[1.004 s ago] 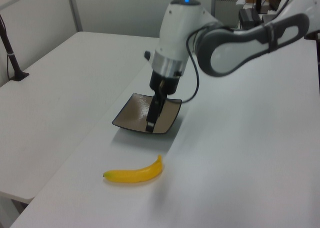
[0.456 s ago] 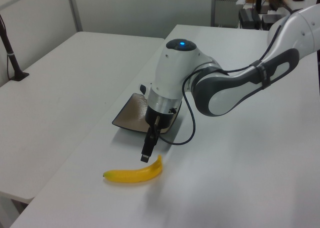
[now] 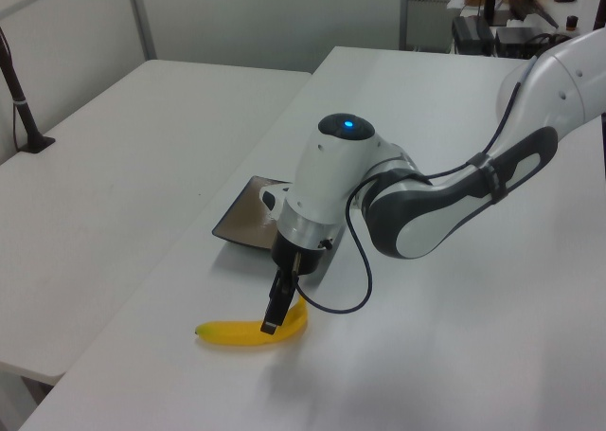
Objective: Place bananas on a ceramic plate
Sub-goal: 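Lower the open gripper over the banana's middle and close on it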
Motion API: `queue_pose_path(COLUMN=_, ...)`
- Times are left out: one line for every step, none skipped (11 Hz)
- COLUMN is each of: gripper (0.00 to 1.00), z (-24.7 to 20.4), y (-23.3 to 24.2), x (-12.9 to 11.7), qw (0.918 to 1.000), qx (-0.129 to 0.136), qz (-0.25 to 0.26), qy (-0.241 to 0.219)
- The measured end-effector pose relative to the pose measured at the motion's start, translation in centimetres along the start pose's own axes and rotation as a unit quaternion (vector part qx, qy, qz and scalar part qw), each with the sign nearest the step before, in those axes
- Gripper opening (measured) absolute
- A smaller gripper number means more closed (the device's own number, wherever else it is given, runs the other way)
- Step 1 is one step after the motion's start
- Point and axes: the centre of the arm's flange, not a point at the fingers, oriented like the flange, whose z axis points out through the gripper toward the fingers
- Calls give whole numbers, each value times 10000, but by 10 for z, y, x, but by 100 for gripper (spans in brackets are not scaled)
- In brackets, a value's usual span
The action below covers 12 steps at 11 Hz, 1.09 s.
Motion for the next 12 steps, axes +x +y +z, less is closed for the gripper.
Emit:
queue_pose_path(gripper=100, z=7, y=1, x=-2, qw=10000, qx=-49, qz=-69, qy=51)
queue_pose_path(gripper=100, z=11, y=1, x=-3, qw=9999, qx=-88, qz=-124, qy=81)
queue_pose_path(gripper=96, z=14, y=1, x=-3, qw=9997, qx=-109, qz=-161, qy=111)
queue_pose_path(gripper=96, z=16, y=1, x=-4, qw=9996, qx=-126, qz=-203, qy=152)
queue_pose_path(gripper=95, z=17, y=0, x=-4, qw=9995, qx=-144, qz=-237, qy=168)
queue_pose_path(gripper=89, z=17, y=-1, x=-5, qw=9994, qx=-144, qz=-251, qy=173)
queue_pose_path(gripper=88, z=17, y=-3, x=-5, qw=9994, qx=-136, qz=-260, qy=180)
queue_pose_path(gripper=86, z=17, y=-4, x=-5, qw=9994, qx=-133, qz=-268, qy=187)
queue_pose_path(gripper=80, z=17, y=-4, x=-5, qw=9994, qx=-132, qz=-271, qy=190)
queue_pose_path(gripper=79, z=17, y=-5, x=-5, qw=9993, qx=-149, qz=-294, qy=197)
queue_pose_path(gripper=75, z=17, y=-6, x=-6, qw=9992, qx=-156, qz=-316, qy=199)
queue_pose_path(gripper=74, z=18, y=-7, x=-7, qw=9992, qx=-143, qz=-327, qy=189)
